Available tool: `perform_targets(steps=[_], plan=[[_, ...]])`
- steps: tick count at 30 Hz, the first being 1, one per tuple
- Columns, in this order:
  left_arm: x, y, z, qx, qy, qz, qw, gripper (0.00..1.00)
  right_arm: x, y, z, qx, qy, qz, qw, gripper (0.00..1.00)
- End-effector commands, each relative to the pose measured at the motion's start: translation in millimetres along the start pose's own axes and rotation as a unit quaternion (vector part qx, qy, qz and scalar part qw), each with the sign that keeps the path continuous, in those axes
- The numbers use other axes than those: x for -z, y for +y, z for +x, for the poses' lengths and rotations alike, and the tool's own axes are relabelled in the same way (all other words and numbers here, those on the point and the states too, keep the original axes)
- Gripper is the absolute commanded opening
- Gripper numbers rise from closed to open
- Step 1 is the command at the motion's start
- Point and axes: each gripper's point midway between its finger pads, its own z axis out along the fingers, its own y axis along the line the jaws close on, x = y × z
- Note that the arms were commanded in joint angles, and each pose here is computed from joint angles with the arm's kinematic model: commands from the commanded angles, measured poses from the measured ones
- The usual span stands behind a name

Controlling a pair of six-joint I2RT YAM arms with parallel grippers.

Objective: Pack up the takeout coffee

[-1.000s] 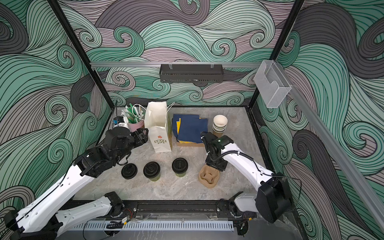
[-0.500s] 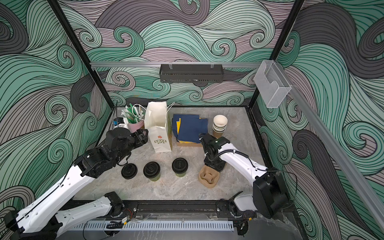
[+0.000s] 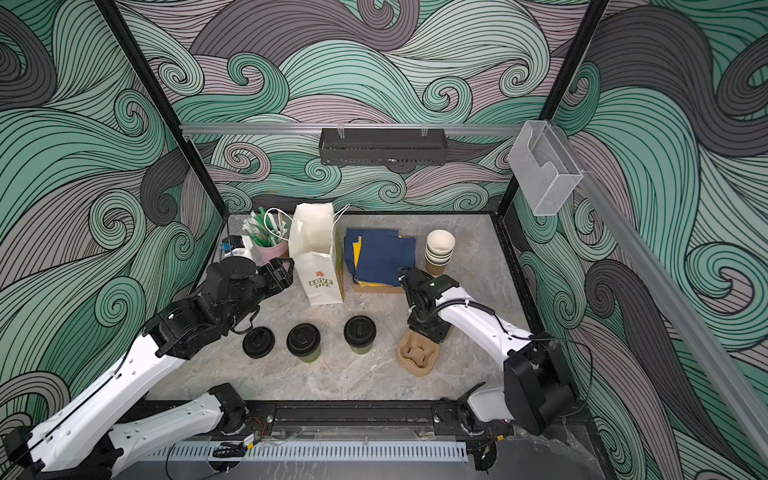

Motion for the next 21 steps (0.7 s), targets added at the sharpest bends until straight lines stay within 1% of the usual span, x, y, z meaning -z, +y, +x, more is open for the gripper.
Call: perform_targets(steps=[1,8,13,21], plan=[[2,8,-2,0.003,-0.007,-0.011,1.000,0.74,-3,-8,-2,-0.014,-0.009,0.010,1.000,0.46],[2,6,-4,0.003,-0.008,-0.011,1.000,0.74,-7,-7,0,-0.018,-0.005,0.003,1.000,0.45],[3,5,-6,0.003,-0.010,-0.010,1.000,0.74,-6,-7,0,-0.018,-0.006,0.001,1.000,0.39],[6,8,-6,0.004,-0.010,-0.012,1.000,0.74,11,-7,-4,-0.015,-0.027,-0.029,0.999,0.30]])
